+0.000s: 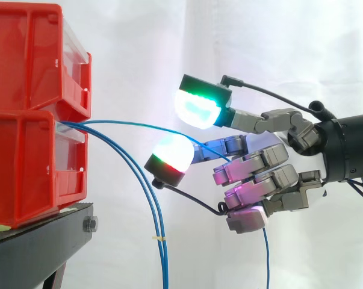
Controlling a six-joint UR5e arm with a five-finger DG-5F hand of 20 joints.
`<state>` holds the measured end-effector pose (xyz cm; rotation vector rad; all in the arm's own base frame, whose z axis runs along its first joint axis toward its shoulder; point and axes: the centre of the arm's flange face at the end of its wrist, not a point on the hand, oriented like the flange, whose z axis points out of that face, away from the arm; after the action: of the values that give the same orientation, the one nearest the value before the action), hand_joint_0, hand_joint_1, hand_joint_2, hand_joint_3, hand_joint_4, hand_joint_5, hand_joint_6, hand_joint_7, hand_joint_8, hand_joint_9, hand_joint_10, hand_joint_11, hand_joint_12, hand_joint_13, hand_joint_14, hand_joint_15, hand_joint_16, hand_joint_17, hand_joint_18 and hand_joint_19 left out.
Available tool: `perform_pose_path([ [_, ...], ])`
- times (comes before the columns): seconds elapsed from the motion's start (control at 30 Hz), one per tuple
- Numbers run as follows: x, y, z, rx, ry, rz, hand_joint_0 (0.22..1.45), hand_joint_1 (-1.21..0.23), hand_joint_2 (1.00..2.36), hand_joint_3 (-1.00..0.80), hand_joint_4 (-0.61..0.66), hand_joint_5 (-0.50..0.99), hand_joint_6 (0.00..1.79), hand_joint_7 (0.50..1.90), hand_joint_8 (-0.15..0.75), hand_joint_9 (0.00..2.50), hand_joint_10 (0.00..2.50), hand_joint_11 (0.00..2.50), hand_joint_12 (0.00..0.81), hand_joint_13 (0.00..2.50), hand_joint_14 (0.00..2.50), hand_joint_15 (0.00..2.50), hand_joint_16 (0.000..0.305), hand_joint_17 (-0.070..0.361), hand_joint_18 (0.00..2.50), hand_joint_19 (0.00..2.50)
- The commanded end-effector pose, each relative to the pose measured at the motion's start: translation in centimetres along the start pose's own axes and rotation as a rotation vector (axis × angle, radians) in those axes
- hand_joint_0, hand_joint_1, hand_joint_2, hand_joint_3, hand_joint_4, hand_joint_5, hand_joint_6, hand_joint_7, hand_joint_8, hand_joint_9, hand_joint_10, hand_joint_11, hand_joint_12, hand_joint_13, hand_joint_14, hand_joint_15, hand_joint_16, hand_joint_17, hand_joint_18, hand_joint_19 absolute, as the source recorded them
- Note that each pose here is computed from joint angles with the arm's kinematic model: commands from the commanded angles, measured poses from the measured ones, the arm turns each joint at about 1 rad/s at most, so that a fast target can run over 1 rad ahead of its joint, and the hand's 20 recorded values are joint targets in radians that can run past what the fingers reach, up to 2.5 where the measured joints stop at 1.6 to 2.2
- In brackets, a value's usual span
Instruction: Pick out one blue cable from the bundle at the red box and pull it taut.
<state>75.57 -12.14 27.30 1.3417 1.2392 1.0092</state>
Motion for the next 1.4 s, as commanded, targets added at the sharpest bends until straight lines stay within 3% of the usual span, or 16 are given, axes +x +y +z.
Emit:
perform_pose_path([
  [0.0,-0.17,-0.02,-0.01,0.001,-0.02,-0.015,0.5,-0.43,1.0,-0.5,0.02,-0.21,0.95,0.71,0.211,1.08,2.29,0.86,0.305,1.07,2.16,0.89,0.056,0.126,1.03,1.17],
  [0.17,-0.26,-0.05,-0.05,0.006,-0.049,-0.038,0.51,-0.43,1.0,-0.5,0.02,-0.21,0.95,0.71,0.2,1.07,2.31,0.85,0.308,1.07,2.18,0.88,0.055,0.125,1.03,1.17],
  [0.23,-0.46,-0.05,-0.06,0.008,-0.08,-0.05,0.51,-0.43,1.0,-0.5,0.02,-0.21,0.95,0.72,0.206,1.07,2.31,0.84,0.3,1.06,2.18,0.89,0.055,0.123,1.02,1.18],
  [0.37,-0.51,-0.05,-0.07,0.008,-0.095,-0.052,0.53,-0.43,1.0,-0.5,0.02,-0.21,0.95,0.73,0.199,1.07,2.29,0.86,0.294,1.06,2.18,0.9,0.053,0.119,1.01,1.18],
  [0.83,-0.39,0.06,-0.02,0.004,-0.094,-0.045,0.6,-0.54,1.02,-0.3,0.01,-0.2,0.96,0.75,0.186,1.04,2.27,0.89,0.28,1.05,2.11,0.96,0.05,0.112,0.99,1.21],
  [1.37,-0.01,0.13,-0.01,0.004,-0.075,-0.04,0.59,-0.53,1.01,-0.42,0.01,-0.2,0.97,0.72,0.184,1.05,2.25,0.89,0.276,1.06,2.07,0.96,0.05,0.112,0.98,1.21],
])
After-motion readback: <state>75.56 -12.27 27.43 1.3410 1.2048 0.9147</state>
